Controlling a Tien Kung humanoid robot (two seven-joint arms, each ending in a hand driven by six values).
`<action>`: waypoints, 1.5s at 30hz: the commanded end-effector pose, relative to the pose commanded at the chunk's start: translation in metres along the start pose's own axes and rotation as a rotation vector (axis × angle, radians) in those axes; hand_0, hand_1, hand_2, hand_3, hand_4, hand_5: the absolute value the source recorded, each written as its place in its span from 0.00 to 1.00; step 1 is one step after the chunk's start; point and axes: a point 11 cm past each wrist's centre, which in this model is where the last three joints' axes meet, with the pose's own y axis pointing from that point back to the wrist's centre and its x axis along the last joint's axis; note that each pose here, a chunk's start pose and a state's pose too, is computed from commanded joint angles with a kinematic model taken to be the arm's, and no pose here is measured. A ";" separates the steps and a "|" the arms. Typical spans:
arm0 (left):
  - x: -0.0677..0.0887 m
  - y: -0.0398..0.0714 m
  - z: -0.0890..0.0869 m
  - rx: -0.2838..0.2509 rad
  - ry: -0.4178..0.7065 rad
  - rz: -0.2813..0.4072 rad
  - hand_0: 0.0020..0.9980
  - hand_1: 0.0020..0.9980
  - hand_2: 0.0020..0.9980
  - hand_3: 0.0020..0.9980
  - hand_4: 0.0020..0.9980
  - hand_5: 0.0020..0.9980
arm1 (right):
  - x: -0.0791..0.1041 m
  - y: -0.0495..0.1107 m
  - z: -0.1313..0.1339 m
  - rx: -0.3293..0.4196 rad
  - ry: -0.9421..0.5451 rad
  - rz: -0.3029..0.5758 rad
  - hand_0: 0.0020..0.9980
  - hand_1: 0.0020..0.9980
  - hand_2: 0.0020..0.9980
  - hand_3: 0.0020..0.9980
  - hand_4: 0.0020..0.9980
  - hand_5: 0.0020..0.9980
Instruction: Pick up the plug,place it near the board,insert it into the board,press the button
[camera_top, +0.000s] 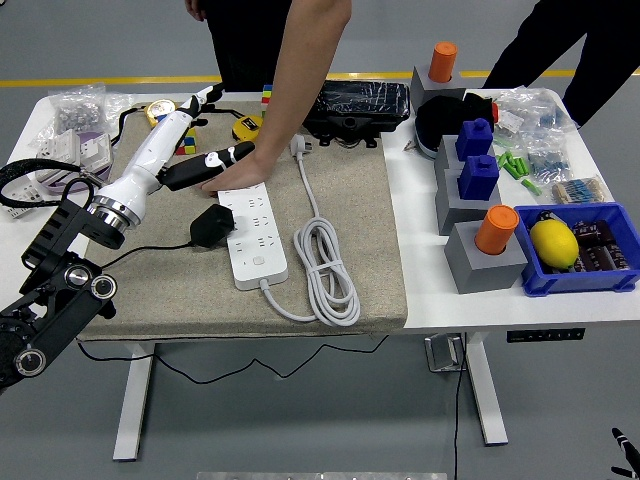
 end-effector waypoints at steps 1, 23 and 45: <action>0.000 0.001 -0.002 0.010 -0.004 0.005 0.55 0.67 0.74 1.00 0.84 0.43 | 0.000 0.000 0.000 0.000 0.000 0.000 0.81 0.75 0.73 0.79 1.00 0.98; -0.007 0.049 -0.060 0.314 -0.057 0.102 0.32 0.43 0.48 0.73 0.43 0.11 | -0.001 0.000 0.005 -0.010 0.001 -0.004 0.81 0.75 0.73 0.79 1.00 0.98; -0.041 0.058 -0.061 0.360 -0.042 -0.083 1.00 1.00 0.97 0.91 1.00 1.00 | 0.001 0.000 0.008 -0.017 0.003 -0.001 0.81 0.75 0.73 0.79 1.00 0.98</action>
